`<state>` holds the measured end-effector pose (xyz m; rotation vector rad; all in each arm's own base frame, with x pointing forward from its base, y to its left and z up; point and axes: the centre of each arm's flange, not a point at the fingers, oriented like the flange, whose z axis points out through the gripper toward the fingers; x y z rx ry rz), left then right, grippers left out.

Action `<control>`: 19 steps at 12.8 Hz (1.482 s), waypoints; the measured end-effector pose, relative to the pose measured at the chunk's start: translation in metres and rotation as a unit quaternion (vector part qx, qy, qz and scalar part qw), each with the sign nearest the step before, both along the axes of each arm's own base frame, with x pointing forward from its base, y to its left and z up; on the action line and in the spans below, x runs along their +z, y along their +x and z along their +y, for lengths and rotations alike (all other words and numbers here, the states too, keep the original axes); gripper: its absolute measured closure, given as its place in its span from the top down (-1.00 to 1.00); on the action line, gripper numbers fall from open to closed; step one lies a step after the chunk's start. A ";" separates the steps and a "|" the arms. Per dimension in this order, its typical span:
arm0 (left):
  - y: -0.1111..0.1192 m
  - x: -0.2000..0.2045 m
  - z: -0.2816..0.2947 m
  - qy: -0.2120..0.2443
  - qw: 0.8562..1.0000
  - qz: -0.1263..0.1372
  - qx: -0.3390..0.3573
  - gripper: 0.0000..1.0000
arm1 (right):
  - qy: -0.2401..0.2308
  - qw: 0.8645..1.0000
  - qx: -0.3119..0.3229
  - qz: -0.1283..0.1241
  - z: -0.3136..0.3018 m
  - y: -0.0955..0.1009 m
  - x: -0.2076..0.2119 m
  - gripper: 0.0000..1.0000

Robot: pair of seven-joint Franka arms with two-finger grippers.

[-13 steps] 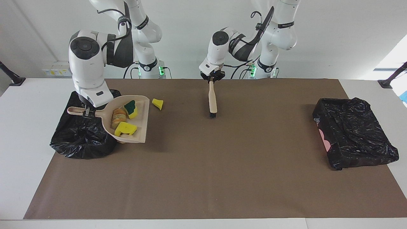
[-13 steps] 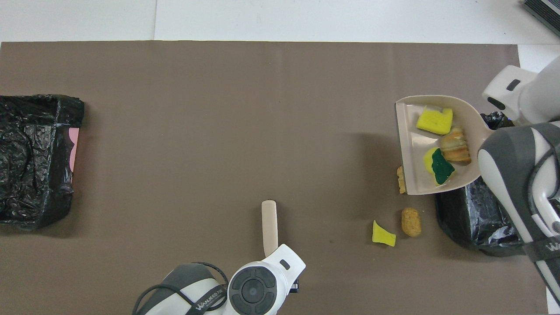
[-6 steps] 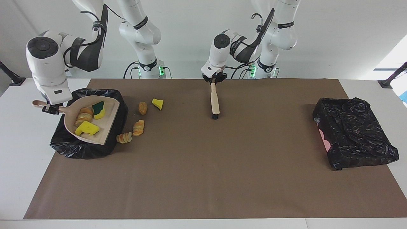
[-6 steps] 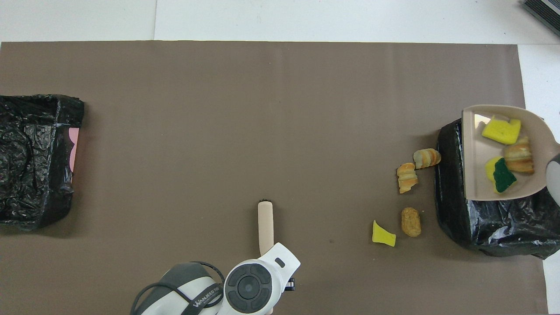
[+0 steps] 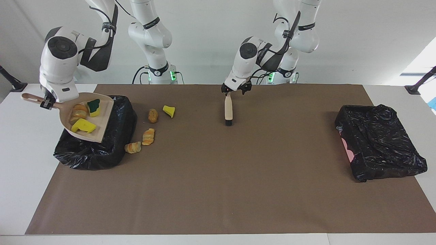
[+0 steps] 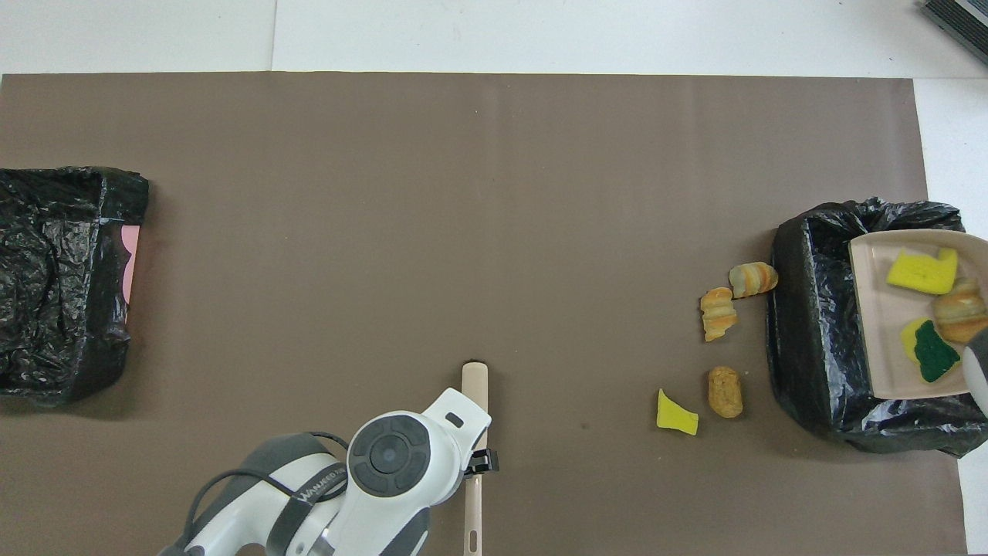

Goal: Sweep and dump trash in bin
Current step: 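Tip the dustpan with the right gripper to dump pieces into the bin, then lift the emptied dustpan off the bin with the right gripper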

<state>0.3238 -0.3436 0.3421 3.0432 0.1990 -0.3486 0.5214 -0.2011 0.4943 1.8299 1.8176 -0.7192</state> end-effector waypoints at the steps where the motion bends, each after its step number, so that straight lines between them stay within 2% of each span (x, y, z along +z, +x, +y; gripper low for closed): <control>1: 0.016 0.002 0.014 0.002 1.000 -0.005 0.017 1.00 | -0.021 1.000 0.003 0.002 -0.002 -0.001 0.001 -0.37; 4: 0.054 0.004 0.056 0.025 0.998 -0.026 0.045 1.00 | -0.067 0.998 -0.008 -0.011 -0.001 -0.009 0.003 -0.37; 7: 0.078 0.004 0.092 0.051 0.996 -0.043 0.054 1.00 | -0.115 0.992 -0.008 -0.047 0.029 -0.016 0.003 -0.37; 12: 0.122 0.008 0.169 0.044 0.996 -0.052 0.055 1.00 | -0.140 0.988 -0.025 -0.065 0.022 -0.045 0.019 -0.37; 14: 0.140 0.016 0.209 0.036 0.997 -0.060 0.046 1.00 | -0.144 0.986 -0.028 -0.074 0.022 -0.050 0.030 -0.37; 16: 0.152 0.030 0.247 0.034 0.997 -0.057 0.026 1.00 | -0.145 0.986 -0.029 -0.076 0.021 -0.051 0.033 -0.37; 19: 0.166 0.076 0.299 0.025 0.998 -0.049 -0.006 1.00 | -0.140 0.986 -0.029 -0.080 0.026 -0.050 0.035 -0.37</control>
